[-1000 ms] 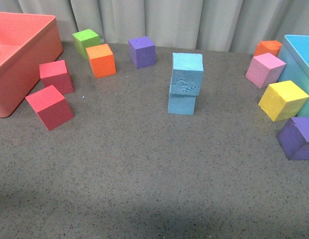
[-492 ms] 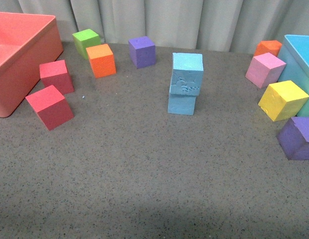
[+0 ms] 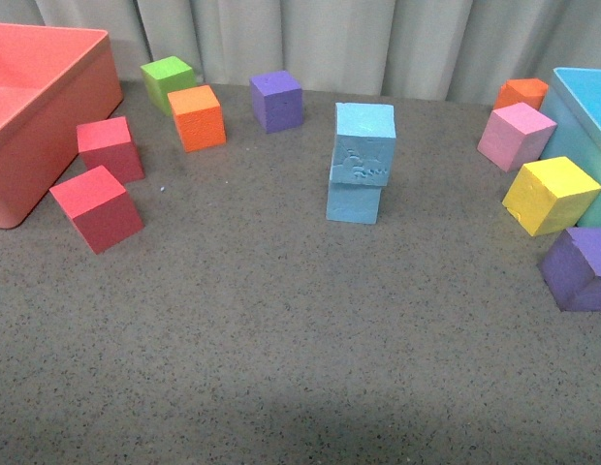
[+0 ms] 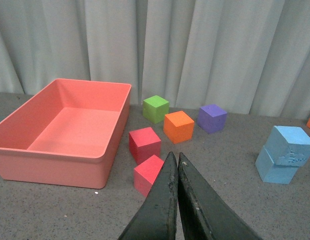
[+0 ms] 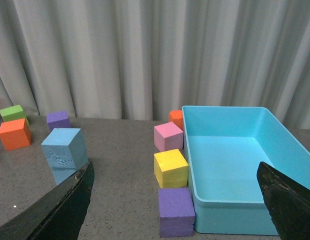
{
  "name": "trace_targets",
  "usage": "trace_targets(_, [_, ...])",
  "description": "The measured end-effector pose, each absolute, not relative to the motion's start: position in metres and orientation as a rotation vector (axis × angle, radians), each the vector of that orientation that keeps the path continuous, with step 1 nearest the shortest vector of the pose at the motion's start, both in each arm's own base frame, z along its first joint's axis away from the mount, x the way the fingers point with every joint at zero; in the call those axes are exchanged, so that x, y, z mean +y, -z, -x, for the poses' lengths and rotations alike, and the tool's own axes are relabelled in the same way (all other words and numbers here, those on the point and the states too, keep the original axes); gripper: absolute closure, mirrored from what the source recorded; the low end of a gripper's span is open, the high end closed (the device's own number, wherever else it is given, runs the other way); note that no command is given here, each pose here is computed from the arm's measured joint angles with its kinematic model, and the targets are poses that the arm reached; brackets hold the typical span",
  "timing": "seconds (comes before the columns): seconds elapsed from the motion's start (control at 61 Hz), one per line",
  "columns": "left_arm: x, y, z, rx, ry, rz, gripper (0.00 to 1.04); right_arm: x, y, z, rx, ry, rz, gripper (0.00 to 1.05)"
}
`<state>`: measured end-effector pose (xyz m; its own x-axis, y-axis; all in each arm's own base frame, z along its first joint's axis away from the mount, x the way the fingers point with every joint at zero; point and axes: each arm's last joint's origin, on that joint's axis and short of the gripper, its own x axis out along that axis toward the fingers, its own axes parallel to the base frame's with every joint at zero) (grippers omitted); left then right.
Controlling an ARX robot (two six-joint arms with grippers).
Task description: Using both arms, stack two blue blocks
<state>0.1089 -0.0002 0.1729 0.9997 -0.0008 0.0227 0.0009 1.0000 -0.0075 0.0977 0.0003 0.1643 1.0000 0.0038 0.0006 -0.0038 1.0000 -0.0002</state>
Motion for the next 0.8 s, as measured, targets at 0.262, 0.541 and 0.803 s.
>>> trace_targets(0.262, [0.0, -0.17, -0.097, -0.017, 0.002, 0.007, 1.01, 0.0, -0.164, -0.098, -0.001, -0.004, 0.0, 0.1])
trace_targets(0.541, [0.0, -0.17, -0.097, -0.017, 0.002, 0.007, 0.64, 0.0, -0.164, -0.098, -0.001, -0.004, 0.0, 0.1])
trace_targets(0.803, [0.0, -0.17, -0.097, -0.017, 0.002, 0.007, 0.14, 0.0, -0.164, -0.098, -0.001, -0.004, 0.0, 0.1])
